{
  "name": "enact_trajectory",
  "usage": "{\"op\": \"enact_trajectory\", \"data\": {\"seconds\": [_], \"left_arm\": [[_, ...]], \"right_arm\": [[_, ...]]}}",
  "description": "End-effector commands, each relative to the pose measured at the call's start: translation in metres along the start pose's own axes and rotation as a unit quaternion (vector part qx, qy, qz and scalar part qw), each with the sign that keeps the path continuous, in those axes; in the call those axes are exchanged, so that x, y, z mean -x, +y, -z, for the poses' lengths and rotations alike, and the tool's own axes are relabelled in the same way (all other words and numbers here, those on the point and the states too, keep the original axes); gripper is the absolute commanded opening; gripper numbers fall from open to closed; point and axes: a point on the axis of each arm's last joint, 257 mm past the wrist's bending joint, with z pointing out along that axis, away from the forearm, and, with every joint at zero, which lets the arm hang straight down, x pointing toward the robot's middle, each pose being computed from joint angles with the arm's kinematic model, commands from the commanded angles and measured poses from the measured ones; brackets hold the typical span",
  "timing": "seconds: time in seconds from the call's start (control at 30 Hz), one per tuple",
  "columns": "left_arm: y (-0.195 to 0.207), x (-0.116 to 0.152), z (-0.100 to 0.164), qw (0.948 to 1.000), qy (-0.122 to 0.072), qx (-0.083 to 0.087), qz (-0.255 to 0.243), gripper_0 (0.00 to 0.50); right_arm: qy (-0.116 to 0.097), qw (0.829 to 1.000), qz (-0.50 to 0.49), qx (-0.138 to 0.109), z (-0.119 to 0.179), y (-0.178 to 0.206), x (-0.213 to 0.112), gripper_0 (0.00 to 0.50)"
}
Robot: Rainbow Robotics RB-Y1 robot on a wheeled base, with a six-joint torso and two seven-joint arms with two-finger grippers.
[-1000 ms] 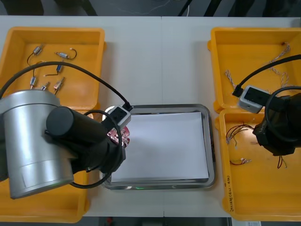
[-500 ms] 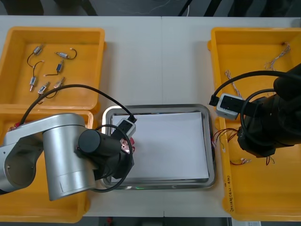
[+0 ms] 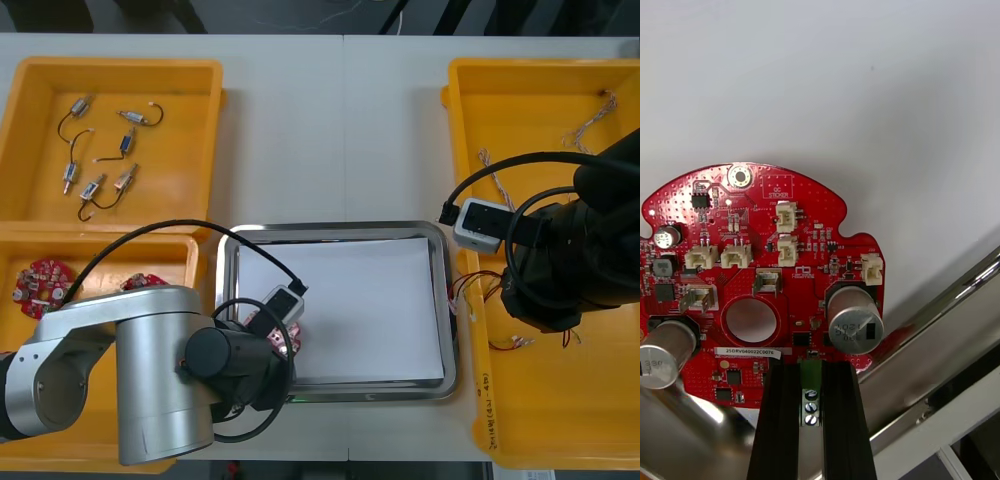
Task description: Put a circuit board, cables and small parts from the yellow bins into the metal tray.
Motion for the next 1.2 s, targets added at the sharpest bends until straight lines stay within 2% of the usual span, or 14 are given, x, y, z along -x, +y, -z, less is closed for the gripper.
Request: {"op": "enact_trajectory", "data": {"seconds": [0.03, 0.33, 0.37, 0.4, 0.43, 0.47, 0.5, 0.97, 1.2], "left_arm": [[0.003, 0.008, -0.005, 0.9988, -0.015, 0.001, 0.046, 0.000], [0.001, 0.007, -0.005, 0.9986, -0.013, -0.004, 0.052, 0.005], [0.001, 0.007, -0.005, 0.9985, -0.013, -0.004, 0.053, 0.067], [0.002, 0.008, -0.005, 0.9985, -0.014, -0.002, 0.054, 0.186], [0.002, 0.008, -0.004, 0.9984, -0.016, -0.001, 0.054, 0.334], [0.001, 0.009, -0.004, 0.9983, -0.018, -0.001, 0.055, 0.402], [0.002, 0.010, -0.004, 0.9982, -0.019, -0.001, 0.057, 0.500], [-0.006, 0.016, 0.016, 0.9972, -0.032, -0.014, 0.066, 0.500], [0.008, 0.023, 0.040, 0.9964, -0.021, 0.000, 0.082, 0.500]], "right_arm": [[0.011, 1.000, -0.008, -0.024, 0.007, -0.012, -0.003, 0.000], [0.011, 1.000, -0.009, -0.023, 0.007, -0.012, -0.004, 0.000], [0.011, 1.000, -0.009, -0.023, 0.007, -0.012, -0.004, 0.000], [0.011, 1.000, -0.009, -0.023, 0.007, -0.011, -0.004, 0.000], [0.011, 1.000, -0.009, -0.023, 0.007, -0.011, -0.004, 0.000], [0.011, 1.000, -0.009, -0.023, 0.007, -0.011, -0.004, 0.000], [0.010, 1.000, -0.010, -0.023, 0.007, -0.011, -0.004, 0.000], [0.010, 1.000, -0.008, -0.016, 0.007, -0.008, -0.003, 0.000], [0.003, 1.000, 0.012, 0.001, 0.008, 0.003, 0.005, 0.000]]}}
